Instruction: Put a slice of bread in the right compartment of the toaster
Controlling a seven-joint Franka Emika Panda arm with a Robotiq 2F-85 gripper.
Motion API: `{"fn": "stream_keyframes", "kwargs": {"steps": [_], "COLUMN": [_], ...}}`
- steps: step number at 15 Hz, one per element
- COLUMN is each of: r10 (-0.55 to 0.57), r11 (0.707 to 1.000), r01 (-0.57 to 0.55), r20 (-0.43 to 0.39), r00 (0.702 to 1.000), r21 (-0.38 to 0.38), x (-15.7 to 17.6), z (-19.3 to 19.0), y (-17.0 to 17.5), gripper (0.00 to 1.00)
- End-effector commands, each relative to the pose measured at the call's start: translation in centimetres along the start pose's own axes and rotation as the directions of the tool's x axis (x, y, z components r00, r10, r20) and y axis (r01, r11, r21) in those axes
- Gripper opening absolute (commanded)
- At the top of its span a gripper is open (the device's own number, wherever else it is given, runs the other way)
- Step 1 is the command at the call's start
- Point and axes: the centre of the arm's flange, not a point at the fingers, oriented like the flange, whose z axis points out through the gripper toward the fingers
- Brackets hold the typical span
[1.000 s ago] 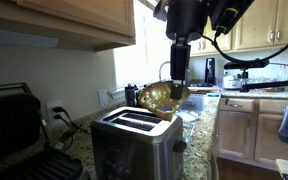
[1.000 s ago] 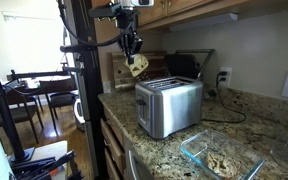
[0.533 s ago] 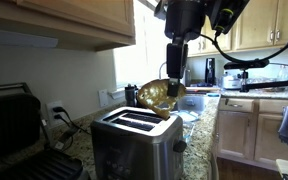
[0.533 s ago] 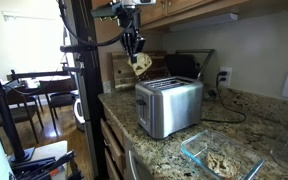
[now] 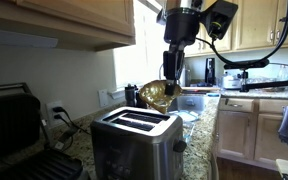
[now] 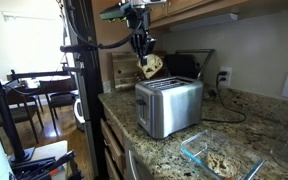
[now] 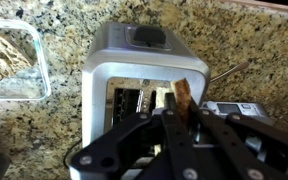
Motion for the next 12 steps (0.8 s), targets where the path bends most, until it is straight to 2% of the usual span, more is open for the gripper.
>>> {"fn": "stream_keyframes", "kwargs": {"steps": [1, 12], "r10": [0.028, 0.065], "r11": [0.999, 0.997], "r01": [-0.028, -0.066], "r20": [-0.018, -0.025], "r00": [0.999, 0.998], "r21": [-0.025, -0.033], "x": [0.7, 3.4], "z": [0.9, 3.2], "y": [1.6, 4.5], "gripper": [0.06, 0.06]}}
